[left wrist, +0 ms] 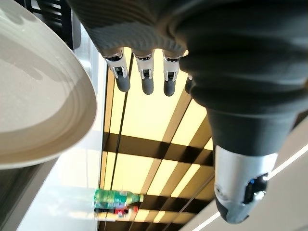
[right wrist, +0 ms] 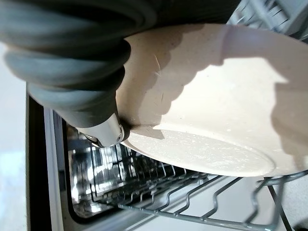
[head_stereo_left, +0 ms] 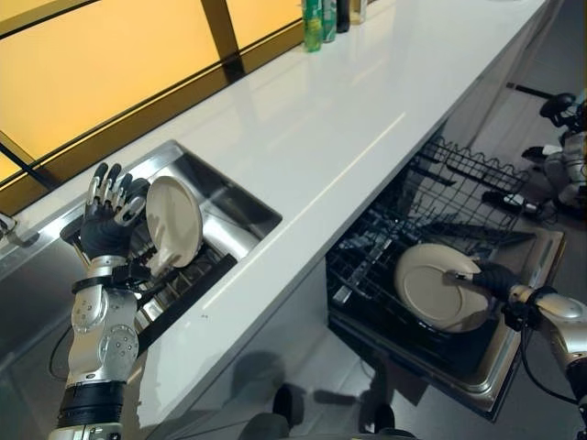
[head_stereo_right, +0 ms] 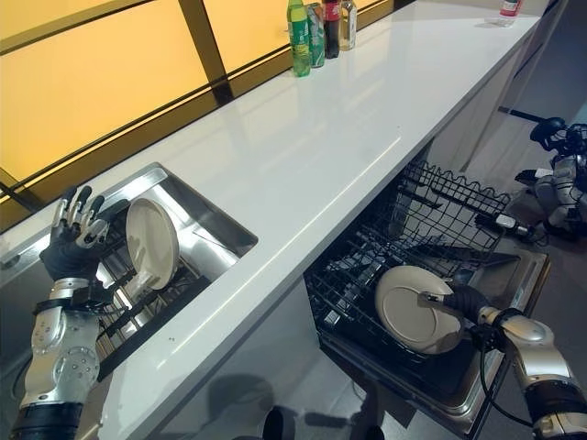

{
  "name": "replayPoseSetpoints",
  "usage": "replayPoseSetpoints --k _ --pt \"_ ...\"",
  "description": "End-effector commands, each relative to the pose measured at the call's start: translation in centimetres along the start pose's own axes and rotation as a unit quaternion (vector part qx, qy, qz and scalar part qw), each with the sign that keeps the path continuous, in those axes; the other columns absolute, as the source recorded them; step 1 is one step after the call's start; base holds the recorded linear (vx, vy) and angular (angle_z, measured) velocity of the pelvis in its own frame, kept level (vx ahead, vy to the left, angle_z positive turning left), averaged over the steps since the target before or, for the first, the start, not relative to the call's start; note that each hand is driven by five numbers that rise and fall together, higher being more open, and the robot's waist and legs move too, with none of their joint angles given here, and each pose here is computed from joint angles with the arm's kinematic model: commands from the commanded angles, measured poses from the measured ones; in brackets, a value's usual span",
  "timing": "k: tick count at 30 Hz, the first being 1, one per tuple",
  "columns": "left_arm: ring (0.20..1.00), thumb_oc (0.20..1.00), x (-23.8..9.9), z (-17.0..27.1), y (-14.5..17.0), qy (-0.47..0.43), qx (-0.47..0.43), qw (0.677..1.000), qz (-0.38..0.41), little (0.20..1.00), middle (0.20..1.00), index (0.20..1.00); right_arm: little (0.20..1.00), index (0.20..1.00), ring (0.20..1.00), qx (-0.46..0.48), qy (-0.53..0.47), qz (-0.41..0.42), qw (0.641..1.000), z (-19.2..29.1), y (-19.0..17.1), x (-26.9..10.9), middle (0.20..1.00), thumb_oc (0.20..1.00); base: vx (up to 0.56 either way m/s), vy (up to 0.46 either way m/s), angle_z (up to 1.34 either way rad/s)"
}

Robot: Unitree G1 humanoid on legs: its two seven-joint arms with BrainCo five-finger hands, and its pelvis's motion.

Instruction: Pick up plates and place into dishwasher.

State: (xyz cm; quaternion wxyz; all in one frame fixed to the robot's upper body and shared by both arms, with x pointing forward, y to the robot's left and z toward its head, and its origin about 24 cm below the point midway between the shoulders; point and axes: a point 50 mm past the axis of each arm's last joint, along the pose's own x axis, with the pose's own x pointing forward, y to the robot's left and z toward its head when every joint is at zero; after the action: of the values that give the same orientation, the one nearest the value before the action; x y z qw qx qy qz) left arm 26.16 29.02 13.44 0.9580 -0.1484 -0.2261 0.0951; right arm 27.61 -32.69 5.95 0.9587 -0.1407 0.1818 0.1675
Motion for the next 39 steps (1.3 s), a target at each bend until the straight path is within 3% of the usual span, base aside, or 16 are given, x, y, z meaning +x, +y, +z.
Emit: replayPoseSetpoints --k 1,11,22,23,24,25,39 --pt "1.0 1.0 2.4 2.5 -2.0 -0.072 0.012 0.997 -0.04 1.0 1.0 1.0 0.2 0.2 0.2 -0.08 -0.037 0.045 0.995 4.1 -0.4 0.9 0.2 0.2 -0.1 0.049 0.1" --pt "1.0 1.0 4.2 4.5 -3.4 -0.113 0.008 0.992 -0.054 1.0 1.0 1.0 0.2 0.2 0.2 -0.243 0.035 0.119 0.962 5.8 0.9 2.7 0.2 0.2 -0.07 -0.008 0.09" --pt "1.0 1.0 4.9 5.5 -4.3 -0.136 0.008 0.989 -0.065 1.0 1.0 1.0 0.2 0.2 0.2 -0.253 0.016 0.089 0.963 6.6 1.8 3.7 0.2 0.2 -0.04 -0.012 0.03" --pt "1.0 1.0 4.8 5.5 -4.3 -0.136 0.008 0.989 -0.065 1.0 1.0 1.0 0.316 0.316 0.316 -0.249 0.015 0.083 0.965 6.6 1.8 3.7 0.316 0.316 -0.02 -0.017 0.04" --pt "1.0 1.0 4.8 5.5 -4.3 -0.137 0.009 0.988 -0.065 1.0 1.0 1.0 0.818 0.818 0.818 -0.246 0.015 0.075 0.966 6.6 1.7 3.7 0.818 0.818 -0.01 -0.017 0.05" --pt "1.0 1.0 4.7 5.6 -4.2 -0.136 0.009 0.989 -0.063 1.0 1.0 1.0 1.0 1.0 1.0 -0.244 0.014 0.065 0.968 6.5 1.6 3.6 1.0 1.0 0.01 -0.02 0.06" --pt "1.0 1.0 3.1 4.2 -2.7 -0.094 0.028 0.994 -0.053 1.0 1.0 1.0 1.0 1.0 1.0 -0.185 -0.008 -0.006 0.983 4.7 1.1 2.5 1.0 1.0 0.05 -0.036 0.05"
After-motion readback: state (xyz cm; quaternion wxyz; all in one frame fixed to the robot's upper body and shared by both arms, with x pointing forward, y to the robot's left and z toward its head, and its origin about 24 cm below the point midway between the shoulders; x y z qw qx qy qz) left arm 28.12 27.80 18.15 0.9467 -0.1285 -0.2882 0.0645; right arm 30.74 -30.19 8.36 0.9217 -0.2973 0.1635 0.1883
